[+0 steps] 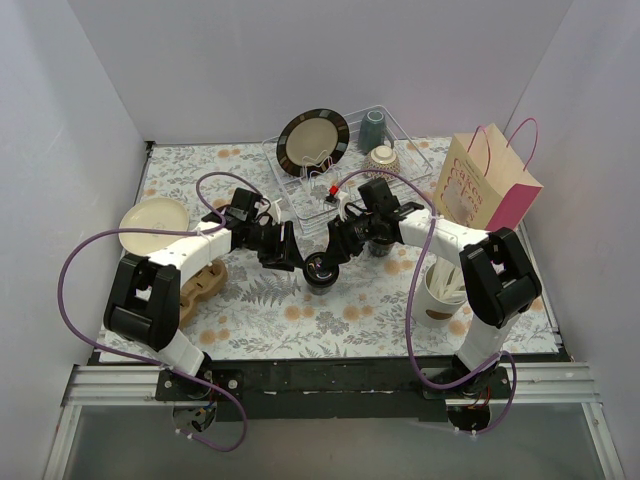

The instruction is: Pack the takeout coffee

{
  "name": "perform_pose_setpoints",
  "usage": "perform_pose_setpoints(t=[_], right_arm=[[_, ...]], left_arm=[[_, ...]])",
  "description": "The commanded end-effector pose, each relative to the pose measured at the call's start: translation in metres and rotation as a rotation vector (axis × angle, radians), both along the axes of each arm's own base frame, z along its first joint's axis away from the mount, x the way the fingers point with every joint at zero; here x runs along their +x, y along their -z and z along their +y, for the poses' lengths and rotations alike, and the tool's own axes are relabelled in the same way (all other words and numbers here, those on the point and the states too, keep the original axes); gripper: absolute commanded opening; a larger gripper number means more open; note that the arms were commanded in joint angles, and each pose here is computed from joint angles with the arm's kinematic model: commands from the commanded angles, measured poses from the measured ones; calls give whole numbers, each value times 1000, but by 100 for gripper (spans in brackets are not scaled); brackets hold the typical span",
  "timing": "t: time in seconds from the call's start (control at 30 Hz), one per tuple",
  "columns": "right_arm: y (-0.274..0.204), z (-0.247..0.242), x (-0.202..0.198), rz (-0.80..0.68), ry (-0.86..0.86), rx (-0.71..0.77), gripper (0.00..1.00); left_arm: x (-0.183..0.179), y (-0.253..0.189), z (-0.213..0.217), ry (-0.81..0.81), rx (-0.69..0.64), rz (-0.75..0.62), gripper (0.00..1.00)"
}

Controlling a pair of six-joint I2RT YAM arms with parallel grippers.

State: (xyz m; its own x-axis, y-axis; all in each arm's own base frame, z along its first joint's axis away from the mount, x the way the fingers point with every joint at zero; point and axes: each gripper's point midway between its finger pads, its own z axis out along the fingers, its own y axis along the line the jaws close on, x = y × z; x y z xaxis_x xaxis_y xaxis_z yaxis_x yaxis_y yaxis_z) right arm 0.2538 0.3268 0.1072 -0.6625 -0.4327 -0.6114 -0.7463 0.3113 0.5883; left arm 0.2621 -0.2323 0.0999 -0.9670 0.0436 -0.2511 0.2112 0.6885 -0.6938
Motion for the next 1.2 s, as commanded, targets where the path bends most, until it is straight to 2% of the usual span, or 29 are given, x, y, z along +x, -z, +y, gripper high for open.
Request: perform_pose_setpoints(t=[0.0, 0.13, 0.3, 0.57, 0.73, 0.83, 0.97, 1.17], right_arm=[[51, -16, -37, 90, -78, -160, 23], [51, -15, -38, 93, -80, -158, 22], [50, -11, -35, 89, -81, -152, 21], [50, -10, -33, 94, -70, -158, 21], [53, -13, -35, 97, -73, -169, 21], [53, -13, -35, 97, -75, -170, 20], [53, -12, -34, 97, -75, -170, 21], [55, -11, -33, 100, -74, -174, 20]], left_arm=[[28, -43, -19, 48, -114, -237, 46], [24, -45, -23, 71, -157, -231, 40], [16, -40, -26, 95, -188, -200, 39], [4, -28, -16, 101, -143, -206, 41], [14, -30, -2, 68, -93, -250, 42], [15, -38, 6, 68, -119, -269, 42], [-7, -43, 1, 149, -205, -233, 42], [-20, -37, 1, 166, -229, -203, 40]])
